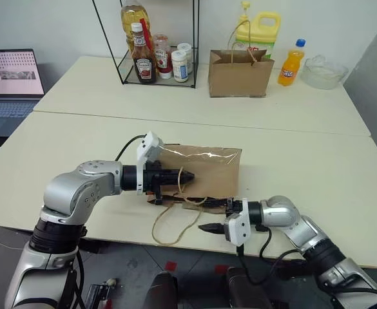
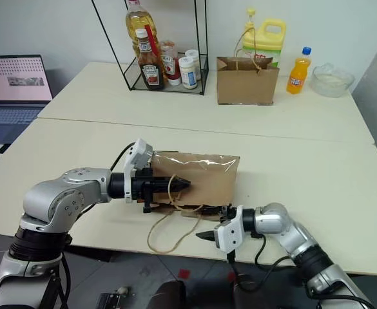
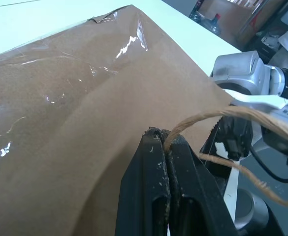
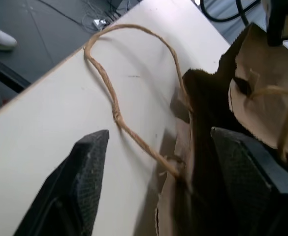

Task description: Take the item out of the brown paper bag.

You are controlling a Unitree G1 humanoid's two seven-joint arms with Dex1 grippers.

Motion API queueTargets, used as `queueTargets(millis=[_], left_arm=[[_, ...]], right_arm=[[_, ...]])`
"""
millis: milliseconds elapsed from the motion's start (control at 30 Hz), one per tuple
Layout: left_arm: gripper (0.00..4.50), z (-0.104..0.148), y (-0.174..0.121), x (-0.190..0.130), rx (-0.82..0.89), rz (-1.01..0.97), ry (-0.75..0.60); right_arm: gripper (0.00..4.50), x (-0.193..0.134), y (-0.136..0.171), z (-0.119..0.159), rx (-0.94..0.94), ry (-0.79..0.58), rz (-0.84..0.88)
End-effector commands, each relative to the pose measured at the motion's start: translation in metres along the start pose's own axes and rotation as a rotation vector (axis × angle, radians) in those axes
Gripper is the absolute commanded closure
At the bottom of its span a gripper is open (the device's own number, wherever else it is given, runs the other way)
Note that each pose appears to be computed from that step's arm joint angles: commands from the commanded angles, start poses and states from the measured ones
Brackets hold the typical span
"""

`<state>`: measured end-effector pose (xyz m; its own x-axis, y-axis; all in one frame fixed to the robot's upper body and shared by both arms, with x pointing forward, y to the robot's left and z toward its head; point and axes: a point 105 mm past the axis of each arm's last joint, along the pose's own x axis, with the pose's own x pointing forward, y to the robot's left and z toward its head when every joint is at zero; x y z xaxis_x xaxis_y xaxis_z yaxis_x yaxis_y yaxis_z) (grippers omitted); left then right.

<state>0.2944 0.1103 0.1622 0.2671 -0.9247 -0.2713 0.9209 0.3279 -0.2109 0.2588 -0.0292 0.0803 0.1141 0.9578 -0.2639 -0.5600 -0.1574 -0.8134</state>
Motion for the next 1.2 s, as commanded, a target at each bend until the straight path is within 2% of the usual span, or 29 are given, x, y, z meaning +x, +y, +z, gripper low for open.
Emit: queueTargets(millis=[33, 233, 267, 333, 567, 600, 767, 967, 1067, 1100, 1200], left_arm=[[4.50, 0.013, -0.004, -0.002, 0.035, -0.013, -0.035], [4.50, 0.014, -0.005, -0.002, 0.036, -0.011, -0.039], [4.50, 0.014, -0.004, -0.002, 0.037, -0.010, -0.039], [4.50, 0.014, -0.005, -0.002, 0.036, -0.009, -0.040], [4.50, 0.013, -0.006, -0.003, 0.033, -0.004, -0.044], [4.50, 0.014, -0.006, -0.003, 0.033, -0.005, -0.044], [4.50, 0.015, -0.006, -0.002, 0.038, -0.007, -0.046], [4.50, 0.016, -0.005, -0.003, 0.043, -0.003, -0.051], [4.50, 0.016, -0.004, -0.004, 0.043, 0.001, -0.054], [4.50, 0.016, -0.004, -0.003, 0.043, 0.002, -0.056], [4.50, 0.016, -0.004, -0.003, 0.042, 0.004, -0.061]], right_arm=[[1.03, 0.003, -0.003, 0.000, -0.057, -0.011, 0.006], [1.03, 0.011, 0.010, 0.002, -0.006, -0.038, 0.098], [1.20, 0.012, 0.013, 0.001, 0.006, -0.030, 0.120], [1.67, 0.011, 0.019, -0.005, 0.048, 0.006, 0.153], [4.28, -0.003, 0.035, -0.018, 0.134, 0.111, 0.267], [4.49, -0.005, 0.037, -0.020, 0.137, 0.129, 0.288], [4.49, -0.005, 0.032, -0.020, 0.187, 0.167, 0.294], [4.49, 0.000, 0.013, -0.004, 0.251, 0.091, 0.223], [4.49, 0.001, 0.004, 0.002, 0.240, 0.052, 0.198], [4.33, 0.002, 0.003, 0.002, 0.224, 0.053, 0.199], [4.33, 0.006, 0.001, -0.003, 0.186, 0.084, 0.206]])
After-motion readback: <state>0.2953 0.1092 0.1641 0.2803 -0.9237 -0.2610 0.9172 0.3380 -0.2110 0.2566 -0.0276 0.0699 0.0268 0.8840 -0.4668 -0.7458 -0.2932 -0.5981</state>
